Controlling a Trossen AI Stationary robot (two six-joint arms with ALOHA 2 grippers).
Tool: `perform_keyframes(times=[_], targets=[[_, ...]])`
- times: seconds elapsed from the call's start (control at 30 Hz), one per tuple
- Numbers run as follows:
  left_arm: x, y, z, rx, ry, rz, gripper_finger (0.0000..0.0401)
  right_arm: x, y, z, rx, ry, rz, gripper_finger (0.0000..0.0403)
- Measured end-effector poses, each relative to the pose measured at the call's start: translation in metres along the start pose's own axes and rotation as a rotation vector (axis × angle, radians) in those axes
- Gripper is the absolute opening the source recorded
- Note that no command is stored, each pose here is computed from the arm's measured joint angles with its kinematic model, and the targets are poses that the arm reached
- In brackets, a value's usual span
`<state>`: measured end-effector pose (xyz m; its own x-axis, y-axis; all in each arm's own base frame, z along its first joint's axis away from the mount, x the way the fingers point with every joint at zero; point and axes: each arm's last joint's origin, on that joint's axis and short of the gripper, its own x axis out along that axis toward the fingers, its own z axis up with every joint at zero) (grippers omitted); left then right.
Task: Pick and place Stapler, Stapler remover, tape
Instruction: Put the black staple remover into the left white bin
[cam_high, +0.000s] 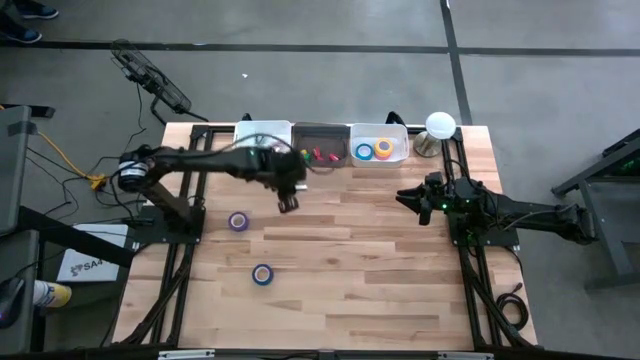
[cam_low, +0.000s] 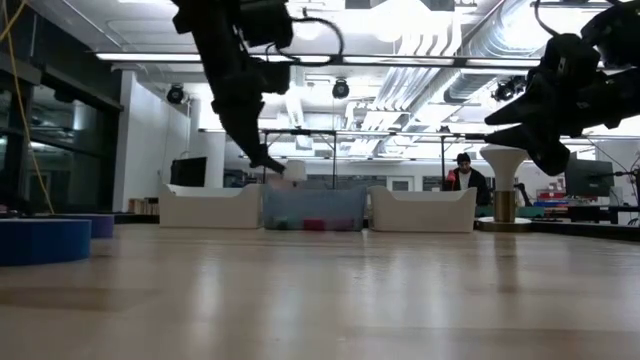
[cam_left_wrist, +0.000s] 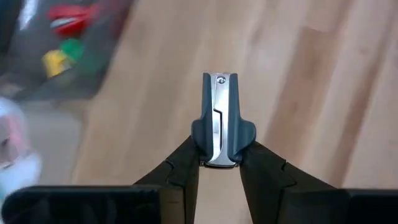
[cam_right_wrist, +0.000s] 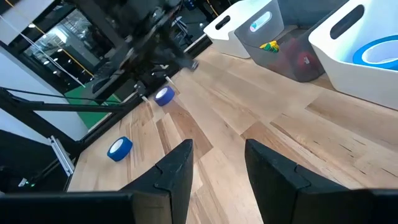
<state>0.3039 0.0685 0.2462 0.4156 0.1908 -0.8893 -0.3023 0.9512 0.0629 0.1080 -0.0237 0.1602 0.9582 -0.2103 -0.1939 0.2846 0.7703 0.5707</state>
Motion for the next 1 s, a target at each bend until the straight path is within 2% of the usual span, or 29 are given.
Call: perform_keyframes(times=[0.33, 0.47, 0.77, 1.0], targets=[[-0.006, 0.083, -0.012, -0.353, 0.044, 0.125, 0.0092, 0.000, 0.000, 0.000, 0.000, -0.003, 0.002, 0.0138], [-0.007, 0.106, -0.018, -0.482, 0.046, 0.155, 0.0092, 0.000, 0.000, 0.000, 0.000, -0.004, 0.002, 0.0138], [-0.010, 0.136, -0.030, -0.788, 0.061, 0.244, 0.0092, 0.000, 0.000, 0.000, 0.000, -0.003, 0.002, 0.0138], [-0.008, 0.152, -0.040, -0.871, 0.093, 0.310, 0.0092, 0.000, 0.000, 0.000, 0.000, -0.003, 0.002, 0.0138]])
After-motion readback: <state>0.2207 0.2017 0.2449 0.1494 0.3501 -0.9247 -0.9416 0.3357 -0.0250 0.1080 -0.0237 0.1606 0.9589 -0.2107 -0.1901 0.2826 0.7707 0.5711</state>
